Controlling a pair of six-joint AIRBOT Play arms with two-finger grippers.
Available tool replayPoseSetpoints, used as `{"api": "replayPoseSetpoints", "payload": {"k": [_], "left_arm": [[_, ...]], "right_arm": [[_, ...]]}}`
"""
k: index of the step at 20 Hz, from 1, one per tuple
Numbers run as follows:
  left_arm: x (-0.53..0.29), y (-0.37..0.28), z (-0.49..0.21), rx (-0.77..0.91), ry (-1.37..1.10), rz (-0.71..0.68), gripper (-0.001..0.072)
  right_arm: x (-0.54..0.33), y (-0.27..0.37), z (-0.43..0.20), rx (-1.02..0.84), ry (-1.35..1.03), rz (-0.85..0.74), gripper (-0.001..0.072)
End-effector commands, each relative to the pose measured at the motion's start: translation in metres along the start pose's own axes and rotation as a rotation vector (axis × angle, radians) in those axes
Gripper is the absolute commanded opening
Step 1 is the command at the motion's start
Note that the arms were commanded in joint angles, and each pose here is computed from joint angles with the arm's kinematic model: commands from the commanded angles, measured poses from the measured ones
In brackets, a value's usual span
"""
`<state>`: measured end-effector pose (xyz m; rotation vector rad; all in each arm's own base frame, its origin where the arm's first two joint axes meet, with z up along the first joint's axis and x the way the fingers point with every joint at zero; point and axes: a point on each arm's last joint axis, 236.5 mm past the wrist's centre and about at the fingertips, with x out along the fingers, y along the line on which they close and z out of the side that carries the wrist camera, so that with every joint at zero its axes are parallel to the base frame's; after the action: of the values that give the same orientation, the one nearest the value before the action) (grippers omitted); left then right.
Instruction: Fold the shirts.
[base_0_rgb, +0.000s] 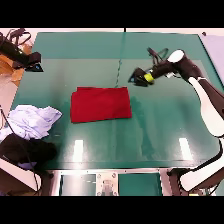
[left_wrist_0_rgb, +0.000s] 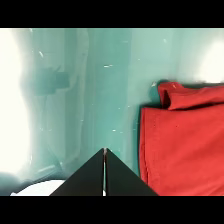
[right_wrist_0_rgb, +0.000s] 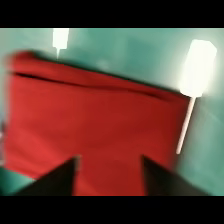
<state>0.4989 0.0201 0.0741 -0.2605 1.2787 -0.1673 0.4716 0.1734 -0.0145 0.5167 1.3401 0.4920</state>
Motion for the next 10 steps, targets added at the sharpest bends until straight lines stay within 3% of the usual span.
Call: {"api": "replayPoseSetpoints", "payload": {"k": [1,4,9,10], "left_arm": [[-0.001,0.000,0.002,-0.006,-0.007,0.000,0.0024],[-0.001,0.001,0.002,-0.006,-0.010,0.005,0.0024],[-0.001,0.001,0.002,-0.006,-0.009,0.006,0.0024],[-0.001,0.001,0.002,-0.006,-0.008,0.007,0.0024]], "right_arm": [[0.016,-0.062,-0.041,0.087,0.087,-0.035,0.0561],[0.063,-0.048,-0.066,0.123,0.108,0.056,0.0561],[0.107,0.033,-0.076,0.077,0.113,0.213,0.0551],[0.108,0.050,-0.072,0.054,0.103,0.236,0.0415]]}}
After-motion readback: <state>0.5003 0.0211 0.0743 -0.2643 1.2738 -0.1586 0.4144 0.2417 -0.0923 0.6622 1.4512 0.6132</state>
